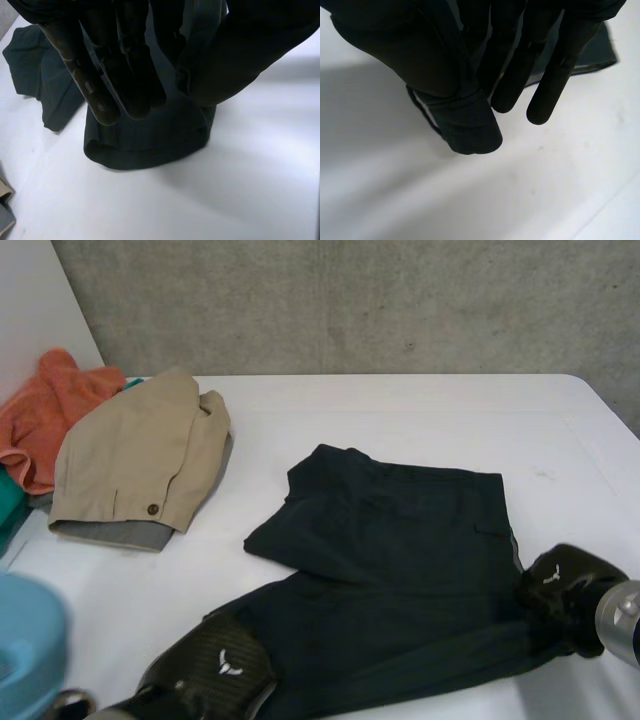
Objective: Fold the laundry.
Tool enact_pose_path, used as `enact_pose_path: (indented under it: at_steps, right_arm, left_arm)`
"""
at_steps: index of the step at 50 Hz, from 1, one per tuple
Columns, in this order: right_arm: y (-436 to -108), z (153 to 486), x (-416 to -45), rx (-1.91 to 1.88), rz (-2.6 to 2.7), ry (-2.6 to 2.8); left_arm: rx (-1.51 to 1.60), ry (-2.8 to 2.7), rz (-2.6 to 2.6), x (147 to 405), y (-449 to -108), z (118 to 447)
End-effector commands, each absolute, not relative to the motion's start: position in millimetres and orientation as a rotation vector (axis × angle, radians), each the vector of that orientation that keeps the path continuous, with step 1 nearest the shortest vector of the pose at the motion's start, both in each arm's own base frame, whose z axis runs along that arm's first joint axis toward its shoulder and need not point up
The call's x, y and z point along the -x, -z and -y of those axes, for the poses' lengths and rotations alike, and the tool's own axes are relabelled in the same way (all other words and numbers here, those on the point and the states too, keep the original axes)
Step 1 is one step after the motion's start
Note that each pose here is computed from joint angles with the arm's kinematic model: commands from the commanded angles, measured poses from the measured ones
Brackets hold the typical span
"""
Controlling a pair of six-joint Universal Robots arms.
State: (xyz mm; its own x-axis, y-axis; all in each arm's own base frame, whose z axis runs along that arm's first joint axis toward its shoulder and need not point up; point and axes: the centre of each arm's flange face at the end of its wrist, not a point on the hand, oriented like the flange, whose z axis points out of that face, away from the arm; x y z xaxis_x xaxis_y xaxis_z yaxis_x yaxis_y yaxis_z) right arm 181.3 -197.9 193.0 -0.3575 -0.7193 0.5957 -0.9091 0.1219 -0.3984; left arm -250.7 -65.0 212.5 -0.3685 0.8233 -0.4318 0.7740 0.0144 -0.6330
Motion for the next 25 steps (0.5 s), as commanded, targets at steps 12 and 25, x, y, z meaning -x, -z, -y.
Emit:
enact_pose_path:
  at_steps: [12,25]
  right_arm:
    - [-181,268,-201,-1.360,2.010,-1.457]
    - [-352,384,-260,-0.775,1.117,-2.290]
  left_arm:
    - [1.421,-1.881,2.157,317,-192,212]
    - [0.855,-3.178,1.145,359,-372,340]
